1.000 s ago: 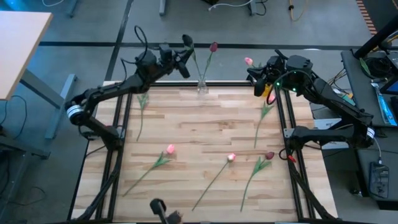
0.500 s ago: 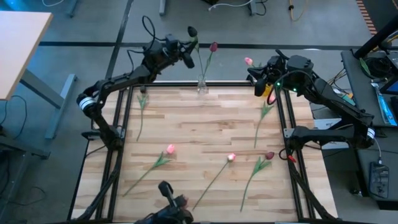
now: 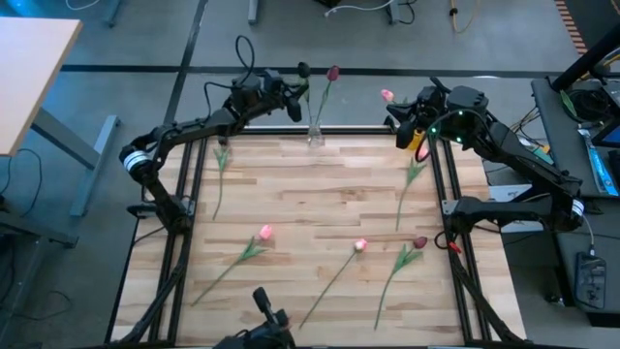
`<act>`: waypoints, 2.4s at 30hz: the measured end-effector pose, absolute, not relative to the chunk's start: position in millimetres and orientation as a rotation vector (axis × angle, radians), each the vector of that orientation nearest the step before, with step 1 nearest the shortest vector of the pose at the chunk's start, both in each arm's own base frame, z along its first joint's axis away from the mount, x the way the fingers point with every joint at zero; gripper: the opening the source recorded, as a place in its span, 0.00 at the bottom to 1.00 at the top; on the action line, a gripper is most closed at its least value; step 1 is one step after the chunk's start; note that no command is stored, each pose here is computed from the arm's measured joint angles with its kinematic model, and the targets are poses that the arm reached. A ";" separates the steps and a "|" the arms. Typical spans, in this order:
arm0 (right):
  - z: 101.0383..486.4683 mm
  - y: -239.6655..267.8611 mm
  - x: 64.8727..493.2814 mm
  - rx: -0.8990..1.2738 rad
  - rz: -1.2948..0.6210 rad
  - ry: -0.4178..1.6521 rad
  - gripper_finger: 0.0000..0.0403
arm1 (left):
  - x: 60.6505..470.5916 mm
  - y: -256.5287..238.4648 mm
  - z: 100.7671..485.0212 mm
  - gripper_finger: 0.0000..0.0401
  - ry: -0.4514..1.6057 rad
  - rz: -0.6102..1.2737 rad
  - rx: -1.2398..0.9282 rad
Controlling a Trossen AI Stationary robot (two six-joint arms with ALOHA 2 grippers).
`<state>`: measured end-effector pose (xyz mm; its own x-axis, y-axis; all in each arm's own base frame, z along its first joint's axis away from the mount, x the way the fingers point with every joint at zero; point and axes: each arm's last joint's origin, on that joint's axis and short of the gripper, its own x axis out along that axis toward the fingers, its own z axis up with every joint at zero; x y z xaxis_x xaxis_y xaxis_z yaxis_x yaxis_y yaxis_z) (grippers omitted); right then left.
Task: Sort flowers into vase by color
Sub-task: Put the bottom black tulip into the crystal vase, then put the top right pink tulip into the yellow crystal vase
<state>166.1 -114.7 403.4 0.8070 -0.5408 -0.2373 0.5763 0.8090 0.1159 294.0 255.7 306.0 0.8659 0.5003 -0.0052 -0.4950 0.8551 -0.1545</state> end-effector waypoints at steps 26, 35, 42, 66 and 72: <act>393.4 -111.6 168.2 0.336 -0.521 0.270 0.02 | 258.2 214.9 329.4 0.39 0.258 0.437 -0.184; 362.2 -80.7 190.1 0.550 -0.544 0.537 0.02 | 228.8 168.4 328.8 0.30 0.229 0.359 -0.167; 338.0 -59.5 183.0 0.790 -0.793 0.748 0.02 | 197.5 143.0 314.1 0.24 0.141 0.366 -0.236; 216.9 -147.1 160.3 1.291 -1.422 1.104 0.48 | 174.8 123.2 298.7 0.20 0.132 0.307 -0.286; 185.1 -175.6 145.7 1.338 -1.504 1.075 0.45 | 174.1 125.2 298.7 0.20 0.126 0.381 -0.282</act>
<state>145.7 -175.6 185.1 -0.0843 -0.0432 -0.9955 0.9558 -0.2858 -0.0685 174.1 125.2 298.7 0.9211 0.3483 -0.1739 -0.3832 0.8899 -0.2475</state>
